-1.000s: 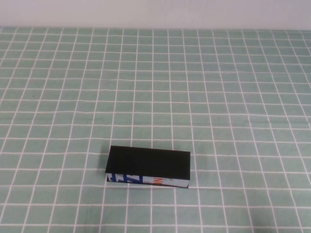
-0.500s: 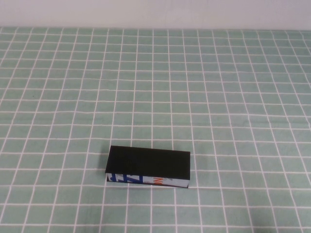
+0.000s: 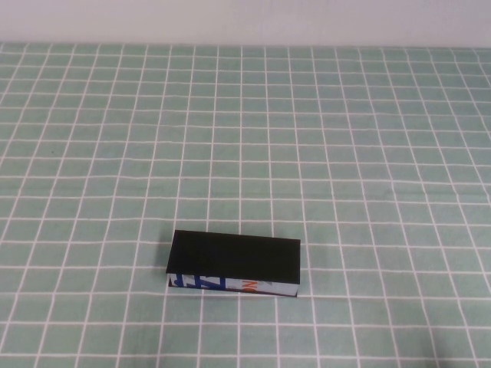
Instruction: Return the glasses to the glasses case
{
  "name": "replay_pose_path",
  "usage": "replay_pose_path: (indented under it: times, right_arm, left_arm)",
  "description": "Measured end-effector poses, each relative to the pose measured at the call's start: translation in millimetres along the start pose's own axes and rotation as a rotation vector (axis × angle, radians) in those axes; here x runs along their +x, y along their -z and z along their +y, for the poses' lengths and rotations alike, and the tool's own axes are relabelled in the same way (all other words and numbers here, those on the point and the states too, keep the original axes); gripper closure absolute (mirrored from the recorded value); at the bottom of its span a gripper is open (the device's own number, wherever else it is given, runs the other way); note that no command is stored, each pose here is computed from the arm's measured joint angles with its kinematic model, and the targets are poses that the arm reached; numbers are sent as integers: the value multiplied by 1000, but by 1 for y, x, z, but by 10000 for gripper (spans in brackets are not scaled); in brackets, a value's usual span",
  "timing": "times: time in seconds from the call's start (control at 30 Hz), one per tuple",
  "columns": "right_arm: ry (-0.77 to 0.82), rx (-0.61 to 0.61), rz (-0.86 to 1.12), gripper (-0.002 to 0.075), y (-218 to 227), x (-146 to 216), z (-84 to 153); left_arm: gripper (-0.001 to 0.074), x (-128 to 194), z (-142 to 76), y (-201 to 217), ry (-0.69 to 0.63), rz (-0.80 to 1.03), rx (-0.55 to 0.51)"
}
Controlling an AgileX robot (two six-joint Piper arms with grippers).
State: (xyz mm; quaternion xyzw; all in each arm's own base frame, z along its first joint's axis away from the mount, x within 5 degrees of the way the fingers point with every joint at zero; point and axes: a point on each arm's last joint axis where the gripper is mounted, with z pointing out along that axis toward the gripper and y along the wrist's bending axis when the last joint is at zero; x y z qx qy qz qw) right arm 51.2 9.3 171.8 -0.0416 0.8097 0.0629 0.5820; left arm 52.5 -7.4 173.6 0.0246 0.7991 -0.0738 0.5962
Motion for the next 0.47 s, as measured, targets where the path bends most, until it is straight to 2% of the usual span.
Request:
replay_pose_path:
  times: [0.1,0.47]
  right_arm:
    - [-50,6,-1,737,0,0,-1]
    - [-82,12,-15,737,0,-1,-1]
  left_arm:
    - [737,0,0,0,0,0,0]
    - [737,0,0,0,0,0,0]
